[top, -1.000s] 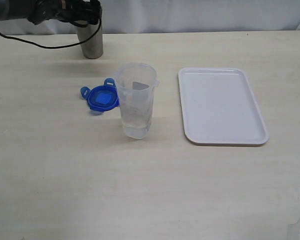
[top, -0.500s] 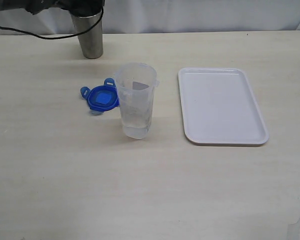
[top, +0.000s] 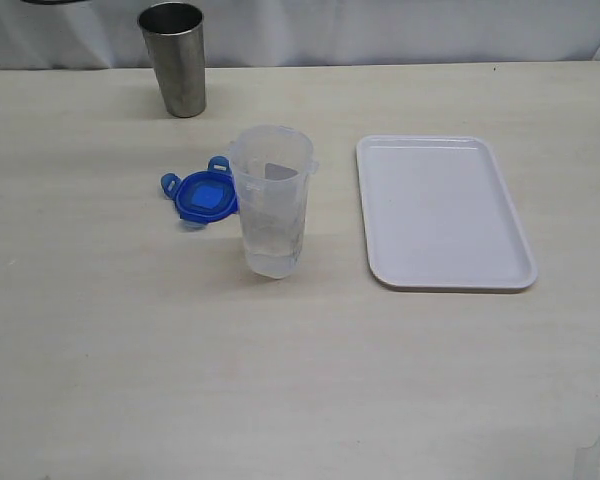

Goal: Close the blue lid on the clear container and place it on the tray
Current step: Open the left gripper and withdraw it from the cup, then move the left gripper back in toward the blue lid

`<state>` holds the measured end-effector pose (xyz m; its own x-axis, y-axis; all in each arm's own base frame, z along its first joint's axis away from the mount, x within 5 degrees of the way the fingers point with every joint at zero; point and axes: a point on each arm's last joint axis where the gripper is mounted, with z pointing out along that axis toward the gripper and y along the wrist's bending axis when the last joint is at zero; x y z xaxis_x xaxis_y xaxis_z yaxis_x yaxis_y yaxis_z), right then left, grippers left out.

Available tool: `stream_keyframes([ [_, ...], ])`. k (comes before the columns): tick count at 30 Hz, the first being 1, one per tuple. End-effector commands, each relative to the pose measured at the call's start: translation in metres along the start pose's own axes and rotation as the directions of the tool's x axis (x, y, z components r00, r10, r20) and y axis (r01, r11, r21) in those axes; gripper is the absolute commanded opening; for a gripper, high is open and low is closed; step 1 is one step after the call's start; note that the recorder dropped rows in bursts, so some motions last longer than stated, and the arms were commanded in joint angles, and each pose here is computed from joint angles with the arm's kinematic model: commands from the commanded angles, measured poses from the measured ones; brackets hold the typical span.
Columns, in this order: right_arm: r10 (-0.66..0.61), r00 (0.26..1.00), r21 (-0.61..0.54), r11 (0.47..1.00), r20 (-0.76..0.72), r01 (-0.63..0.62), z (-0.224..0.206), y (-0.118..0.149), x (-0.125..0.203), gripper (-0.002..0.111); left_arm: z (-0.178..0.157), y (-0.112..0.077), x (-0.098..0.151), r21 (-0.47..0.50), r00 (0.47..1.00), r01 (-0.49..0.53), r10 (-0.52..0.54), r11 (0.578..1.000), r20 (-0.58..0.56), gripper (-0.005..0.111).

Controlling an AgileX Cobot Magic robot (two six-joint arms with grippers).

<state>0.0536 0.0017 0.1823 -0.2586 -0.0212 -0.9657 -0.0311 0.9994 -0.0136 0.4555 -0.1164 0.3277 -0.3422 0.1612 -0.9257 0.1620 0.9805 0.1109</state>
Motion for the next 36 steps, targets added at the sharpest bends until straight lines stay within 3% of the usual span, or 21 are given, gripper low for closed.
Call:
stream_keyframes([
  [1, -0.006, 1.0, 0.009, 1.0, 0.004, 0.006, 0.0, -0.001, 0.0, 0.005, -0.041, 0.01, -0.031, -0.031, 0.999, 0.002, 0.0, 1.0, 0.048, 0.097],
  [5, -0.006, 1.0, 0.009, 1.0, 0.004, 0.006, 0.0, -0.001, 0.0, 0.005, -0.083, 0.018, -0.045, -0.039, 0.995, -0.029, 0.032, 0.999, 0.097, 0.097],
  [8, -0.006, 1.0, 0.009, 1.0, 0.004, 0.006, 0.0, -0.001, 0.0, 0.005, -0.113, 0.017, -0.038, 0.006, 0.986, -0.04, 0.039, 0.999, 0.162, 0.097],
  [14, -0.006, 1.0, 0.009, 1.0, 0.004, 0.006, 0.0, -0.001, 0.0, 0.005, -0.176, 0.023, -0.016, 0.111, 0.949, 0.052, -0.084, 0.992, 0.304, 0.097],
  [22, -0.006, 1.0, 0.009, 1.0, 0.004, 0.006, 0.0, -0.001, 0.0, 0.005, -0.235, 0.039, 0.039, 0.073, 0.952, 0.099, -0.115, 0.992, 0.284, 0.097],
  [31, -0.006, 1.0, 0.009, 1.0, 0.004, 0.006, 0.0, -0.001, 0.0, 0.005, -0.271, 0.022, 0.126, 0.211, 0.928, 0.13, -0.194, 0.969, 0.319, 0.097],
  [36, -0.006, 1.0, 0.009, 1.0, 0.004, 0.006, 0.0, -0.001, 0.0, 0.005, -0.277, 0.019, 0.148, 0.23, 0.923, 0.131, -0.204, 0.964, 0.327, 0.097],
])
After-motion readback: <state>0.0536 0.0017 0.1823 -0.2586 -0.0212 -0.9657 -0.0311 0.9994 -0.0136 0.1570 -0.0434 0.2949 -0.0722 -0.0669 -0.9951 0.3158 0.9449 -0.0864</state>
